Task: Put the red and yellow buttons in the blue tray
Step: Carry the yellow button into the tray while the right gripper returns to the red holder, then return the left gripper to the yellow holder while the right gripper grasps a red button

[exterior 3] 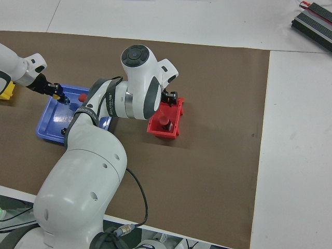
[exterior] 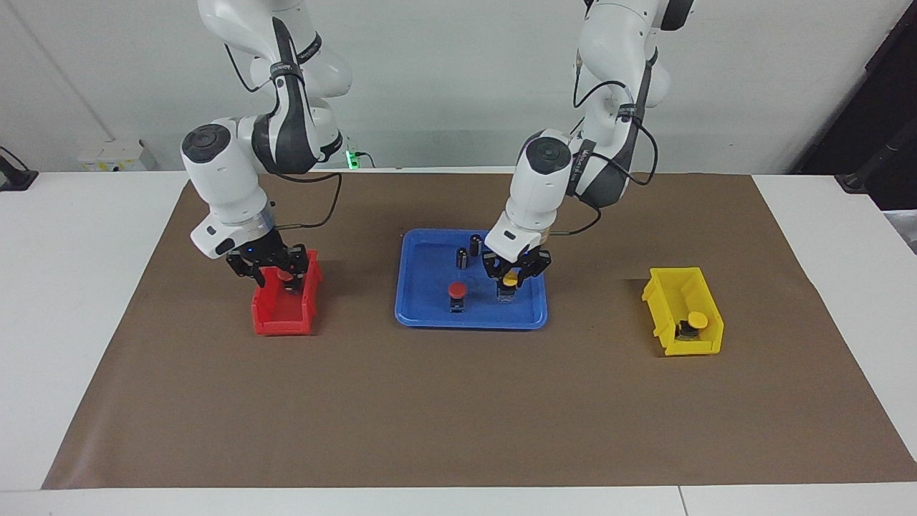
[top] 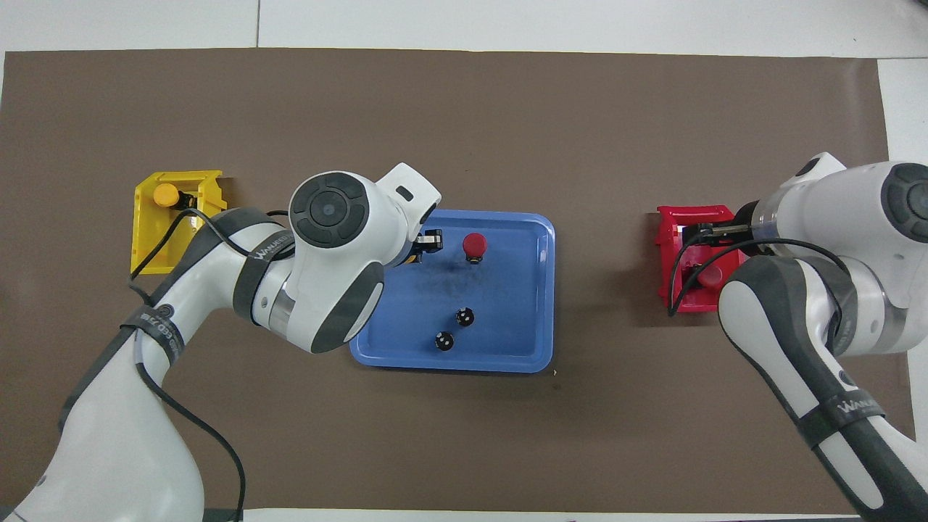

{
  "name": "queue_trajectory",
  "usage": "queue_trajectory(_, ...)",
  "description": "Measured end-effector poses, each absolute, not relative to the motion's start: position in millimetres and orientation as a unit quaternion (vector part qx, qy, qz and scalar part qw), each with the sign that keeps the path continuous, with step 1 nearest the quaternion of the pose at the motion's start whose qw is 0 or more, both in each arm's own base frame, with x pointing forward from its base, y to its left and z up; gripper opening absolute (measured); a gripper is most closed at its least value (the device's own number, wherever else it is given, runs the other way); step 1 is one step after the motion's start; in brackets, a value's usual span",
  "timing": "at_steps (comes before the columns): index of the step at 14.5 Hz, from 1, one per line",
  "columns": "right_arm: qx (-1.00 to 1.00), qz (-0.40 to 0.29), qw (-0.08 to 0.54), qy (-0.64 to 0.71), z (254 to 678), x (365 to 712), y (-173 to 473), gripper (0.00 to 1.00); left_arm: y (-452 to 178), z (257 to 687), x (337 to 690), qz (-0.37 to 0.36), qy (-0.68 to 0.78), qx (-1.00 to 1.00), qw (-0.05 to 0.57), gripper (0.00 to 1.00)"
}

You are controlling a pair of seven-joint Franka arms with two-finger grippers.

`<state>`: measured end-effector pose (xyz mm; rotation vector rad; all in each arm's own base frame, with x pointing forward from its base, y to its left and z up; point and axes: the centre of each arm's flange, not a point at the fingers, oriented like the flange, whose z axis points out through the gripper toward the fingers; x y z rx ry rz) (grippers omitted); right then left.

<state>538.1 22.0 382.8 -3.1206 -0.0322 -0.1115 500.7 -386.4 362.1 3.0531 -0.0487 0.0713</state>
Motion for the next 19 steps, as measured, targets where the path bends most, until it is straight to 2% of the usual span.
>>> queue_trajectory(4, -1.0, -0.026, 0.008, -0.016, 372.9, 523.0, 21.1, 0.74, -399.2, 349.8, 494.4, 0.021, -0.018, 0.999, 0.043, 0.41)
queue_trajectory(5, -1.0, -0.025, 0.007, -0.016, 371.8, 521.0, 20.7, 0.72, -398.9, 349.4, 494.2, 0.02, -0.017, 0.999, 0.042, 0.47)
queue_trajectory(7, -1.0, -0.022, 0.007, -0.015, 369.5, 517.6, 17.6, 0.72, -399.2, 348.7, 492.1, 0.012, -0.018, 0.999, 0.037, 0.66)
queue_trajectory(8, -1.0, -0.023, 0.007, -0.014, 368.5, 516.5, 15.2, 0.7, -397.6, 352.5, 493.2, 0.007, -0.017, 0.999, 0.033, 0.79)
queue_trajectory(10, -1.0, -0.028, 0.007, -0.012, 365.5, 515.3, 11.3, 0.69, -379.2, 378.5, 507.9, 0.003, 0.001, 1.0, 0.025, 0.99)
queue_trajectory(12, -0.999, -0.033, 0.006, -0.012, 361.2, 513.6, 10.8, 0.68, -331.6, 415.6, 532.6, 0.001, 0.025, 1.0, 0.016, 1.0)
queue_trajectory(15, -0.999, -0.038, 0.006, -0.012, 352.3, 509.0, 10.6, 0.63, -218.2, 454.8, 571.2, 0.012, -0.018, 0.999, -0.024, 1.0)
queue_trajectory(16, -0.999, -0.039, 0.006, -0.013, 348.1, 506.8, 10.5, 0.63, -173.2, 459.7, 585.3, 0.014, -0.041, 0.999, -0.027, 1.0)
queue_trajectory(17, -0.999, -0.041, 0.006, -0.015, 344.8, 504.9, 10.4, 0.56, -127.1, 460.0, 597.1, 0.013, -0.06, 0.998, -0.028, 1.0)
queue_trajectory(18, -0.999, -0.039, 0.006, -0.016, 342.6, 503.4, 10.4, 0.56, -78.2, 459.3, 607.0, 0.014, -0.07, 0.997, -0.021, 1.0)
queue_trajectory(19, -0.999, -0.038, 0.006, -0.016, 341.8, 502.8, 10.3, 0.5, -30.1, 459.3, 615.1, 0.027, -0.068, 0.997, -0.002, 1.0)
